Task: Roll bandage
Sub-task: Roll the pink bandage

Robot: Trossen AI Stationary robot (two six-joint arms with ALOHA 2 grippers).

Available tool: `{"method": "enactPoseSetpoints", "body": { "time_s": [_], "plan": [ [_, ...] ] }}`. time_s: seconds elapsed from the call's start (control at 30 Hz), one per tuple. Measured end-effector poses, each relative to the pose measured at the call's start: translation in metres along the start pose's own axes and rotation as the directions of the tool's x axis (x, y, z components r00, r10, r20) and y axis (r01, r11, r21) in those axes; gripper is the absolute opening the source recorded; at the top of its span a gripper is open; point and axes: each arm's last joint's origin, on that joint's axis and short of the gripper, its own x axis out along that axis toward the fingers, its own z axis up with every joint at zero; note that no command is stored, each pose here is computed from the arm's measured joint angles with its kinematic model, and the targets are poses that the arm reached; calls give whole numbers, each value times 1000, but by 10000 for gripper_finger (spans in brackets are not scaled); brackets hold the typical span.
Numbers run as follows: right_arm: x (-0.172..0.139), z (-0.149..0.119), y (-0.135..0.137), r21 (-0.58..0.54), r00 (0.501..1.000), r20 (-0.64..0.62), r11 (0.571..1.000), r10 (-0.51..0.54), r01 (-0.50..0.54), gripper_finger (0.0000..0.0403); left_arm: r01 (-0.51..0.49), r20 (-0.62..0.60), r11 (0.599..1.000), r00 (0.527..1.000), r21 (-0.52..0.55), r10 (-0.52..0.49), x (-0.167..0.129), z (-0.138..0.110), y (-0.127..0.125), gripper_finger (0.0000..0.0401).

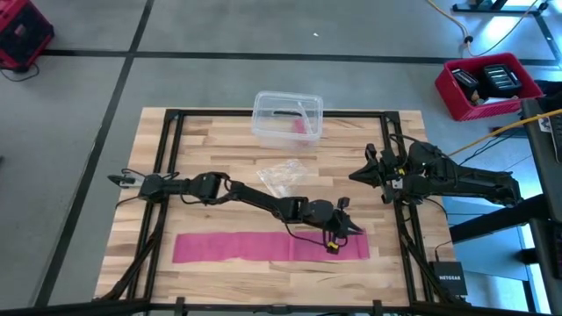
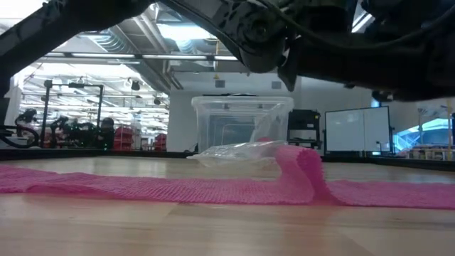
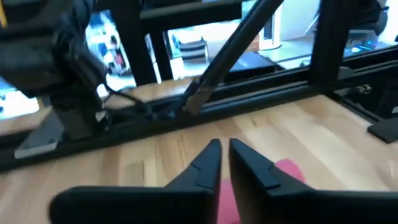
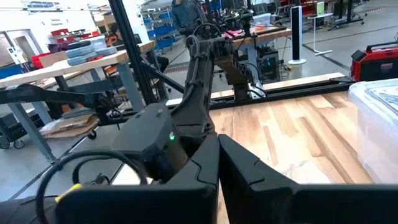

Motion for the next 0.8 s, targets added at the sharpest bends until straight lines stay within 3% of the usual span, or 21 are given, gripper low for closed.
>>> {"method": "enactPoseSetpoints", "body": {
  "time_s": [0.23, 0.37, 0.8],
  "plan": [
    [0, -3, -1, 10, 999, -25, 999, -35, 35, 10, -32, -1, 987, 999, -155, 32, 2, -10, 15, 142],
    [0, -5, -3, 17, 997, -45, 998, -64, 65, 10, -32, -15, 975, 999, -221, 29, 5, -23, 14, 177],
    [-1, -12, -3, 51, 992, -119, 997, -48, 55, 10, 35, -137, 978, 989, -206, -64, 7, -42, -13, 178]
  ]
}}
